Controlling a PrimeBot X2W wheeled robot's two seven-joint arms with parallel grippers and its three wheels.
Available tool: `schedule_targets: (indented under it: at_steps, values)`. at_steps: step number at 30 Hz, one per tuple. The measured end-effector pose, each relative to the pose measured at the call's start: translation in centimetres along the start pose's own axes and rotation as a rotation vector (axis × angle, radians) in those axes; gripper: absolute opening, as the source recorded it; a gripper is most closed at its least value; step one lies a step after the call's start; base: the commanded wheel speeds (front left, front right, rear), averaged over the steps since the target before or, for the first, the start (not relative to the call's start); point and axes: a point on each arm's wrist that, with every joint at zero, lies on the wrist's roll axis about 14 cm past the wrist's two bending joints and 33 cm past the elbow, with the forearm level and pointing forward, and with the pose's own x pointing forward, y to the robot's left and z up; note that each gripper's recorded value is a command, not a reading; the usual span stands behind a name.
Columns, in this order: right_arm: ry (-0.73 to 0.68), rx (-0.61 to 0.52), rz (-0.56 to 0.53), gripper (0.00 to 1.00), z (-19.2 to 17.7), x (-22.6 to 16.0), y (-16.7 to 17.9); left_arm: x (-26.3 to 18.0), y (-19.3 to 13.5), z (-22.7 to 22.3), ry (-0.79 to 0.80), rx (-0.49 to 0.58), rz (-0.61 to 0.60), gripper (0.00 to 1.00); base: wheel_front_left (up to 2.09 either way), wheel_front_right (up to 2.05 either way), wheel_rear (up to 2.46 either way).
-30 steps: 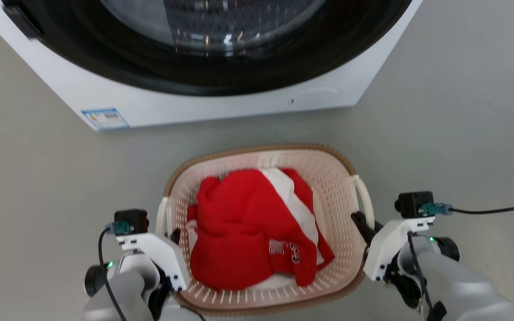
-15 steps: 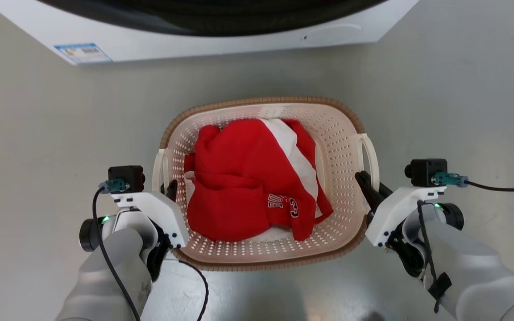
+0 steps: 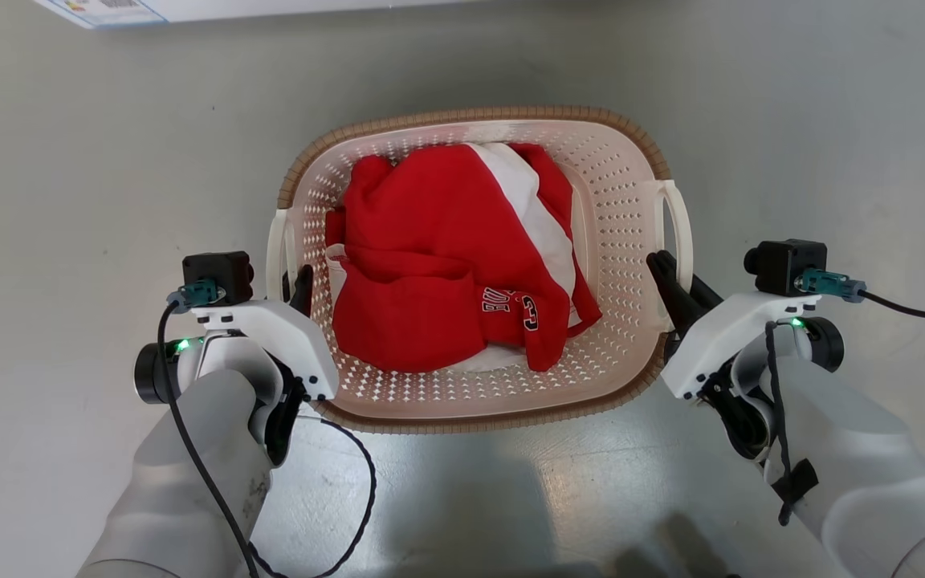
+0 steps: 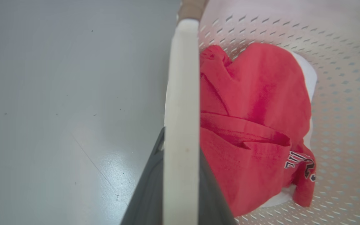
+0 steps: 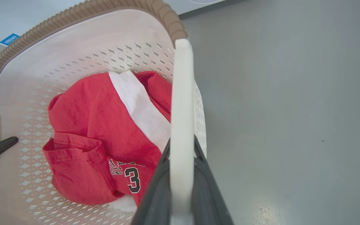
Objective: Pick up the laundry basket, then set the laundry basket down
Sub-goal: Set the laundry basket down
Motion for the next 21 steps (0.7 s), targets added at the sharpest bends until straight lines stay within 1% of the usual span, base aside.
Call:
schedule_targets:
  at_steps: [3,9,21]
  values:
    - [0.003,0.001,-0.002,0.0,-0.4,0.4,-0.2,0.3,0.3,-0.5,0.009,0.003,0.006,0.0,0.0,0.0,0.0]
    - [0.037,0.03,-0.024,0.0,-2.6,0.5,-0.7,0.8,0.9,-2.0,0.041,0.002,0.021,0.0,0.0,0.0,0.0]
    - [0.064,0.044,-0.044,0.0,-4.0,1.6,-1.6,1.3,1.7,-4.3,0.091,-0.003,0.047,0.0,0.0,0.0,0.0]
